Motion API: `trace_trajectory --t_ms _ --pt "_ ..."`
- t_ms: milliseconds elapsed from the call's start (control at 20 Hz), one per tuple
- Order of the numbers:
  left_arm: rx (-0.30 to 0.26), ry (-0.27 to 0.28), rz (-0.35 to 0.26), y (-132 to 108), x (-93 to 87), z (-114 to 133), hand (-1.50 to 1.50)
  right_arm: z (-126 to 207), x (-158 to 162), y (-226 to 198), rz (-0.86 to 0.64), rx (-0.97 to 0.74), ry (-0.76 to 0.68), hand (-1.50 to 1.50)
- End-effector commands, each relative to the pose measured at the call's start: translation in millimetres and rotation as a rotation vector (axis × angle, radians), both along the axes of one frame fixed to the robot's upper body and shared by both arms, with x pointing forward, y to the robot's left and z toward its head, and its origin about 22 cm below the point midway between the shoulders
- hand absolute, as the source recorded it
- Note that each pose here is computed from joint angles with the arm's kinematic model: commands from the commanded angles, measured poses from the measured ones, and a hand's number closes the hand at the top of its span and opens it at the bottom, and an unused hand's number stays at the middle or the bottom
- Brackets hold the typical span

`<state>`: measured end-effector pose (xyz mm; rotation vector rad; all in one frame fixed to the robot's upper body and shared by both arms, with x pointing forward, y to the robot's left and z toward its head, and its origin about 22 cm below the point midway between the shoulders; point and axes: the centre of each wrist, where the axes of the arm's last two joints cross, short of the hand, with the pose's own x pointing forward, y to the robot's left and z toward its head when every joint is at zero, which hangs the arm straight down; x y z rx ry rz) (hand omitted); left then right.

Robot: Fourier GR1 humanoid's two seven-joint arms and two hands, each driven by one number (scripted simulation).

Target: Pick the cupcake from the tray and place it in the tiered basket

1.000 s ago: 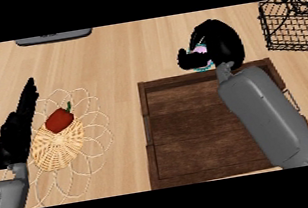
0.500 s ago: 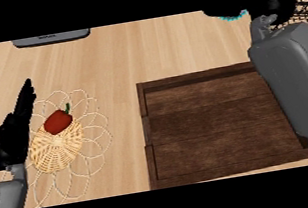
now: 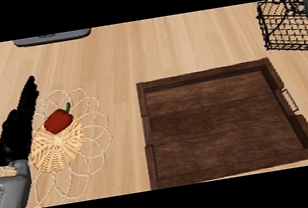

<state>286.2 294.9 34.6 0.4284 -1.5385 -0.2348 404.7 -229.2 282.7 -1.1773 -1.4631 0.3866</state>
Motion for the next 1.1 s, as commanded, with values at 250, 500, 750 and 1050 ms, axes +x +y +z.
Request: trace_trajectory --t_ms 250,500,750,1050 --pt "0.016 0.003 -0.012 1 2.1 0 0.0 -18 26 -50 -0.058 -0.201 0.053 1.5" --pt "0.002 -0.007 -0.018 -7 -3.8 13 0.0 -16 28 -95 -0.216 -0.386 0.098 1.5" --pt "-0.004 0.001 -0.019 -4 -4.3 7 0.0 -7 34 -121 -0.272 -0.441 0.104 1.5" --pt "-0.004 -0.023 -0.034 -13 -4.5 -8 0.0 -41 30 -163 -0.195 -0.437 0.154 1.5"
